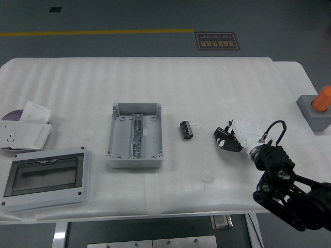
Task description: Pick up the battery,place it into the box
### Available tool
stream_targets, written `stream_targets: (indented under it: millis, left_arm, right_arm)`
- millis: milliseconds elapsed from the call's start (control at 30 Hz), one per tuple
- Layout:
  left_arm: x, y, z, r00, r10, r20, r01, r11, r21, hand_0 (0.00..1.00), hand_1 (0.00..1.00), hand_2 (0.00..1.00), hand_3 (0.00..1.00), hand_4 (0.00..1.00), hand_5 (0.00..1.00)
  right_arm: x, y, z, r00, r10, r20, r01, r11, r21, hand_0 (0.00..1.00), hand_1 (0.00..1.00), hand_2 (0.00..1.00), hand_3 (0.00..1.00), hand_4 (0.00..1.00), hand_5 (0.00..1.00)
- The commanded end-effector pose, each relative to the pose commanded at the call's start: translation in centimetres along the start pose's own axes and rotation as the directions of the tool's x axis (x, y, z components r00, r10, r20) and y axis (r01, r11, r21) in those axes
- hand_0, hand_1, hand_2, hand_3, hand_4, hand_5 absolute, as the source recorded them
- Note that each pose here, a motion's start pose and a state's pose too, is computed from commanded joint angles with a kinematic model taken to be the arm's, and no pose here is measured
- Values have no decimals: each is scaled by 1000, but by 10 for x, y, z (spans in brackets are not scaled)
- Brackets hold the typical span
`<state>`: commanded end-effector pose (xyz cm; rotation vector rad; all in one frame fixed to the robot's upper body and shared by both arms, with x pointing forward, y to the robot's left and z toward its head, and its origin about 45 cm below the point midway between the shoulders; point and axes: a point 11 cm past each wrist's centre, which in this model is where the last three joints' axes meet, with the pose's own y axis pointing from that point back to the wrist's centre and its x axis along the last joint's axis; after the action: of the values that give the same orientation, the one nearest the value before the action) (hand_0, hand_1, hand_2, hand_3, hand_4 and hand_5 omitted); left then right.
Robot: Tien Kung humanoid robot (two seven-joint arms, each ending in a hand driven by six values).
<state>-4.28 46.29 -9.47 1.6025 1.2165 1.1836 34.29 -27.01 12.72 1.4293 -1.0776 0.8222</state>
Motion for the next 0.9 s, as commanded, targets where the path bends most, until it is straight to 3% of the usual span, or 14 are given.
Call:
stream_targets:
  millis: [167, 200, 533, 733, 900]
  left_arm:
    - [0, 0, 1, 1000, 0, 0, 0, 1000, -2, 605, 669, 563, 547, 454, 439]
    - [0, 0, 1, 1000, 0, -1, 0, 1000, -3, 604, 669, 564, 549, 455, 445]
    - [0, 0, 1, 1000, 1, 1, -1, 1000, -4, 603, 669, 564, 550, 457, 458]
    - [0, 0, 2, 1000, 0, 2, 0, 1000, -4, 603, 669, 565, 551, 459, 471]
    - [0, 0, 1, 1000, 2, 3, -2, 1000, -2, 603, 669, 567, 551, 464, 485]
  right_arm:
    - [3, 0, -2, 1000, 11, 1, -11, 1000, 8, 319, 419, 390, 567, 327, 115]
    - [4, 0, -2, 1000, 16, 1, -16, 1000, 12, 315, 421, 378, 555, 276, 48]
    - [19, 3, -15, 998, 60, 13, -61, 997, 55, 315, 421, 371, 548, 265, 20]
    - [29, 5, -34, 997, 81, 19, -83, 990, 110, 315, 422, 367, 547, 267, 15]
    - [45, 7, -66, 993, 105, 52, -114, 974, 198, 314, 421, 366, 547, 272, 26]
